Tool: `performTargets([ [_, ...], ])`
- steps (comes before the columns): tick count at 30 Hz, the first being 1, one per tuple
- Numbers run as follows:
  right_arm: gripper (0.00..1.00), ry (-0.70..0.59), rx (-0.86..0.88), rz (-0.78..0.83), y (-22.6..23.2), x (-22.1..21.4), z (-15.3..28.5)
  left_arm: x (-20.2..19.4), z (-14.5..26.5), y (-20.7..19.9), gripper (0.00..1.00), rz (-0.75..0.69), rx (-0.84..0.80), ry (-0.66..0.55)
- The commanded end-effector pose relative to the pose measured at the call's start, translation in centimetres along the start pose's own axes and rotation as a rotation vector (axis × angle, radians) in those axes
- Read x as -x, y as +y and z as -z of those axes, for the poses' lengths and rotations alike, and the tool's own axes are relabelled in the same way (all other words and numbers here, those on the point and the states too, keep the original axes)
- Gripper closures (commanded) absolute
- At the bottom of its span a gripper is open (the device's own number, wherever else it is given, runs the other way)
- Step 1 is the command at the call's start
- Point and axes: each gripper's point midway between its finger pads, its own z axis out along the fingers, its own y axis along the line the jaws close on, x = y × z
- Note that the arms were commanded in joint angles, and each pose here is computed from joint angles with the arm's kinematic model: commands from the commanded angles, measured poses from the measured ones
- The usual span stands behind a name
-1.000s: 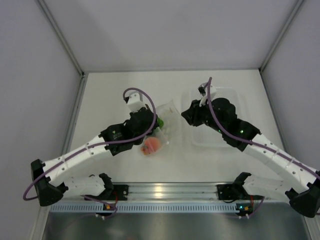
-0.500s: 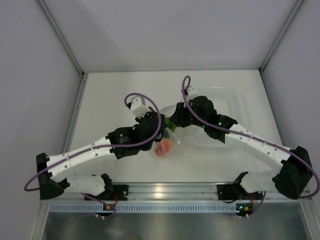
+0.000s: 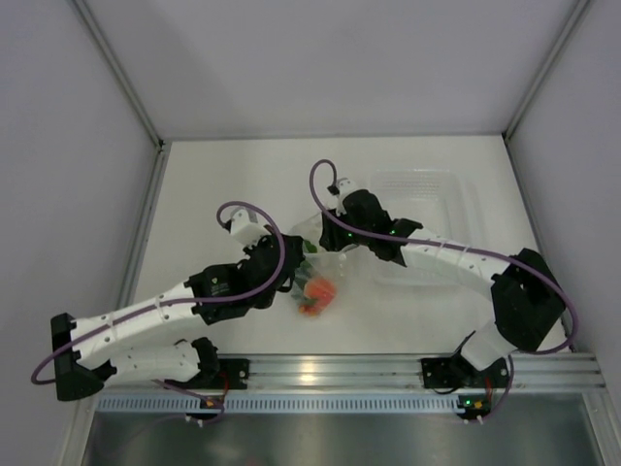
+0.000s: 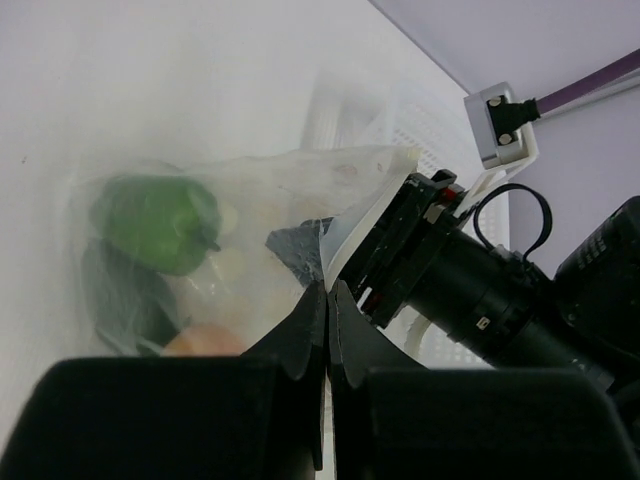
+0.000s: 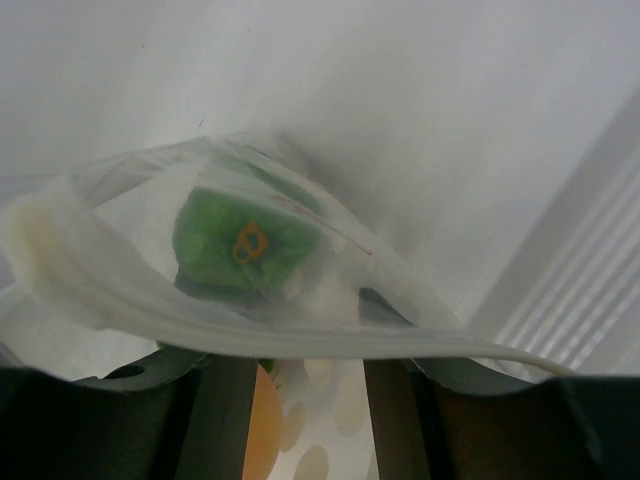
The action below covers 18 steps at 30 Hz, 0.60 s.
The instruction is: Open the zip-top bag and remove the fake food
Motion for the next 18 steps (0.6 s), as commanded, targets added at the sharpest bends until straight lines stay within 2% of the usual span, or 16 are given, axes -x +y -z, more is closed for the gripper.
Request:
performTargets([
  [1,0.55,-0.054,0.06,0.038,2.2,2.6,0.1,0.6,0.7,1.0,1.0,0.025,-0.019,-0.013],
  [8,0.53,-0.026,0.204,0.039,6.9,1.4,-0.2,0.5,0.9,2.7,1.0,0.001,-0.013,-0.017],
  [14,0.46,-0.049,0.177,-0.013,7.4,0.5,-1.2,0.1,0.7,3.8,1.0,0.0,0.004,-0.019],
  [18,0.38,-0.121,0.136,-0.125,7.7,0.9,-2.3,-0.3,0.5,4.5,1.0,0.004,0.021,-0.024],
])
